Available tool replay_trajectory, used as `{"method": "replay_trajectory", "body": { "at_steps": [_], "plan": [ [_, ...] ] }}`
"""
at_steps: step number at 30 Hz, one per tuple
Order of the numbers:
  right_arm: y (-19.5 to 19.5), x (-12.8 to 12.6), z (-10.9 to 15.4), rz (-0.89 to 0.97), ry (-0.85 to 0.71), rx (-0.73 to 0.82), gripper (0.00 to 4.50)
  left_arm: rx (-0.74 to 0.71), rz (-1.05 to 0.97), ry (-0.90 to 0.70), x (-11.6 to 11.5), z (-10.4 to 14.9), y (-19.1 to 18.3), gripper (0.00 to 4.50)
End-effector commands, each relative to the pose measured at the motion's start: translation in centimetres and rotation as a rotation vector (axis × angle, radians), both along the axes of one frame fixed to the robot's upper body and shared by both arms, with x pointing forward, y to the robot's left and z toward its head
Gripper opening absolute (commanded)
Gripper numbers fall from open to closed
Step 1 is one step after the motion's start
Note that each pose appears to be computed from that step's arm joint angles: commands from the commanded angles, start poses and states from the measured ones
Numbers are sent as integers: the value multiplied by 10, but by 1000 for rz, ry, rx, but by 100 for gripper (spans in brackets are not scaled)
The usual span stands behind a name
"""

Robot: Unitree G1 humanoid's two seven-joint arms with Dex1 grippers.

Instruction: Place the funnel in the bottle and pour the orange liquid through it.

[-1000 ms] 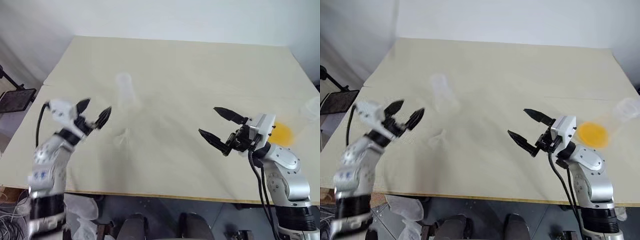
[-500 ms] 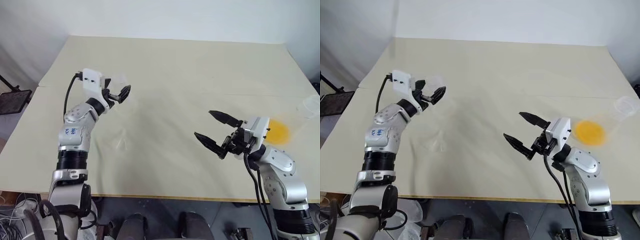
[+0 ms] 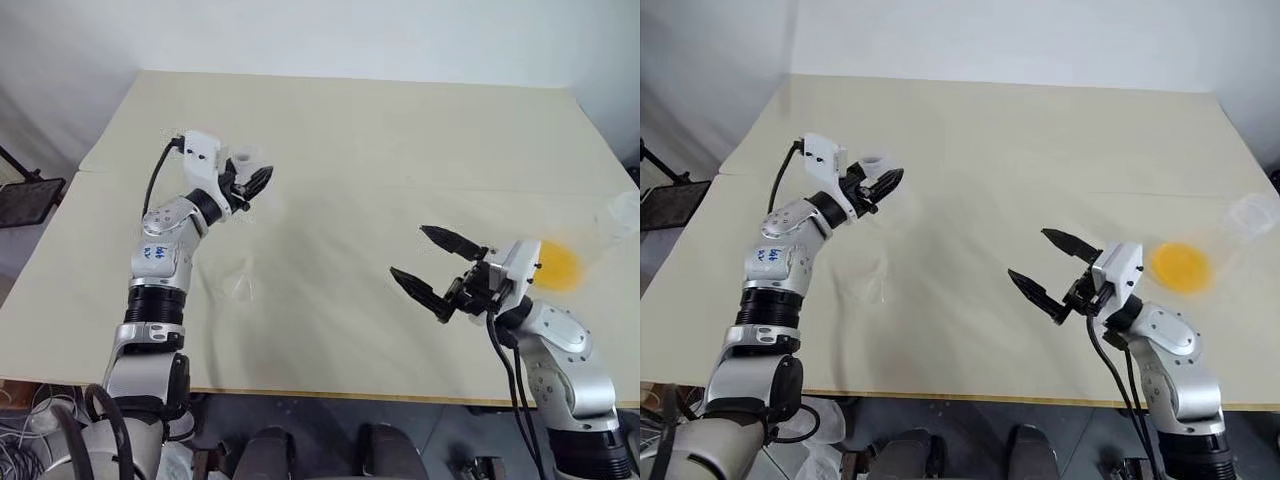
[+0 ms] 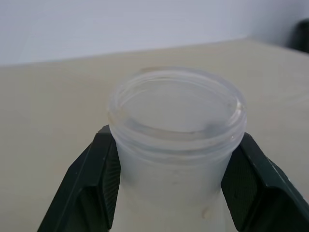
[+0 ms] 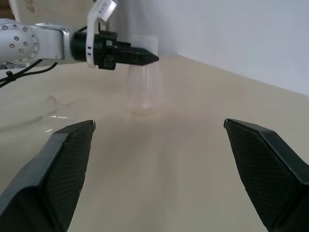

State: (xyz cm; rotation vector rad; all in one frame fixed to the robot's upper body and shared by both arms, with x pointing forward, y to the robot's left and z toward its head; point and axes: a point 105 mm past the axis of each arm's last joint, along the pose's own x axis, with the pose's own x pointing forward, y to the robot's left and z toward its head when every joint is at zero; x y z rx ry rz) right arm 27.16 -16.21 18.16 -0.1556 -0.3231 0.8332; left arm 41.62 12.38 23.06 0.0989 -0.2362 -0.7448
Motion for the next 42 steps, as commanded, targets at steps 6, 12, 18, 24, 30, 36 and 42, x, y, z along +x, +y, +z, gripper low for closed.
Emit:
{"method": "replay_trajectory", "body": {
  "at_steps": [6,12,18,24,30,36,42],
  "plan": [
    [-76,-34,-5,-305,-7,-85,450,210,-550,-167,-44,14,-120,245],
    [-95,-52,-13,-395,18,-107,450,257,-655,-143,-49,-5,-151,245],
    [-85,-56,-13,-394,8,-87,450,256,-688,-95,-50,-13,-166,245],
    [-78,-52,-14,-379,3,-71,450,277,-737,-55,-56,-21,-165,401],
    [-75,-46,-13,-357,-2,-67,450,298,-700,-38,-51,-21,-153,446],
    [-73,-39,-12,-329,-5,-71,450,315,-679,-44,-46,-13,-126,446],
    [-67,-28,-13,-269,-6,-80,450,279,-605,-123,-42,7,-89,446]
  ]
}}
